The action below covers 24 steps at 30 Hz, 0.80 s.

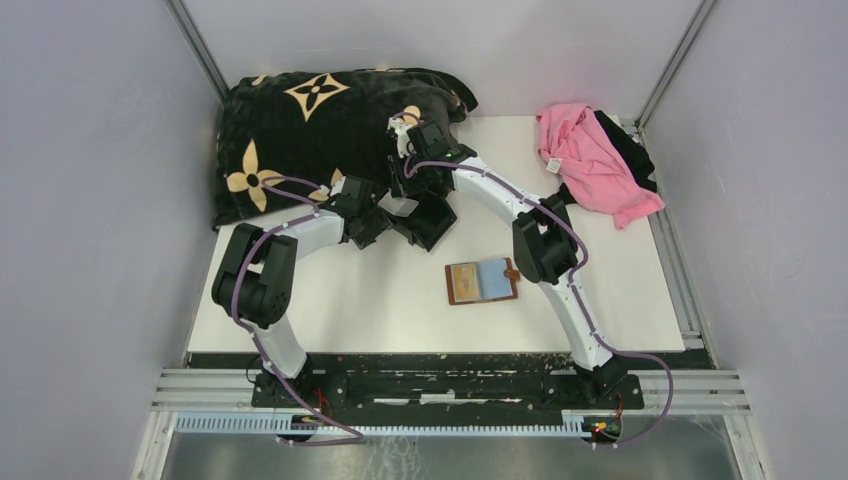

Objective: Put the credit cards into the card holder
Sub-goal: Pick up the credit card from the storage box.

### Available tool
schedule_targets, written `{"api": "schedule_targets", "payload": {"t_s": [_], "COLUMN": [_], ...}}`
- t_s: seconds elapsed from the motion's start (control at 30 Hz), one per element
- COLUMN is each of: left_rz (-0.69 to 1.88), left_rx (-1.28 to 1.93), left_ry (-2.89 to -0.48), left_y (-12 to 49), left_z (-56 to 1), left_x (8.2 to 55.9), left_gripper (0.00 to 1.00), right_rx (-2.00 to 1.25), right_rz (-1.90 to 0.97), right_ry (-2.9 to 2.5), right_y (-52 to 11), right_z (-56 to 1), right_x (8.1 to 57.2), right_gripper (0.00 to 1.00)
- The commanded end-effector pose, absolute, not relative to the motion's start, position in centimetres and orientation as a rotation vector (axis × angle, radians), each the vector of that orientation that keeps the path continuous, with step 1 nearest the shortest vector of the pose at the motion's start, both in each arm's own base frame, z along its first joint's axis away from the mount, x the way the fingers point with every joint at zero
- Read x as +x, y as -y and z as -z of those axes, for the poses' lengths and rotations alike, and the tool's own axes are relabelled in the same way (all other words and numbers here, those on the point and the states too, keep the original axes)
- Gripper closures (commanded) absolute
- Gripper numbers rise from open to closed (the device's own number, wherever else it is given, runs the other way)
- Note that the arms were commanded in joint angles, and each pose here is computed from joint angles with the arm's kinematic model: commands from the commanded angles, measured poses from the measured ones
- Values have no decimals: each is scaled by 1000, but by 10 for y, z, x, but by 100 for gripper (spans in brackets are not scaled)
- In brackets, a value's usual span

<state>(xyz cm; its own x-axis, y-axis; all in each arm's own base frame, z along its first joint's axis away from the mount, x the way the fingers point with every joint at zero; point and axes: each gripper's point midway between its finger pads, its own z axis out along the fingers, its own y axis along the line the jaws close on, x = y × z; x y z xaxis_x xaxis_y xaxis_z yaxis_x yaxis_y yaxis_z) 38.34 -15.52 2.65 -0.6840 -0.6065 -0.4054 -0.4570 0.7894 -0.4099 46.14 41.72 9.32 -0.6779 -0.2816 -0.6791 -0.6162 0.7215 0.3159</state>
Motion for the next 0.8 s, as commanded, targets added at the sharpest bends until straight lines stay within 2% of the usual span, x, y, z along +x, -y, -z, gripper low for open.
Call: {"api": "schedule_targets", "payload": {"t_s": [0.0,0.43,0.77], "left_rz": [413,424,425], "left_rx": [-736,-734,-729], "left_ry": [-2426,-2430,-2429], "left_y": [162,164,162], "left_z": [-28,-27,-28], "left_x": [398,398,395], "left_gripper": [40,42,43], "right_rx": [-693,-687,-671], "right_rz": [-786,-790,-760], "right_ry": [-2266,-2241,-2229], "right_y": [-429,-427,-420], "right_z": [-133,-150,-159], "right_x": [443,442,442], "right_gripper": [65,67,73]}}
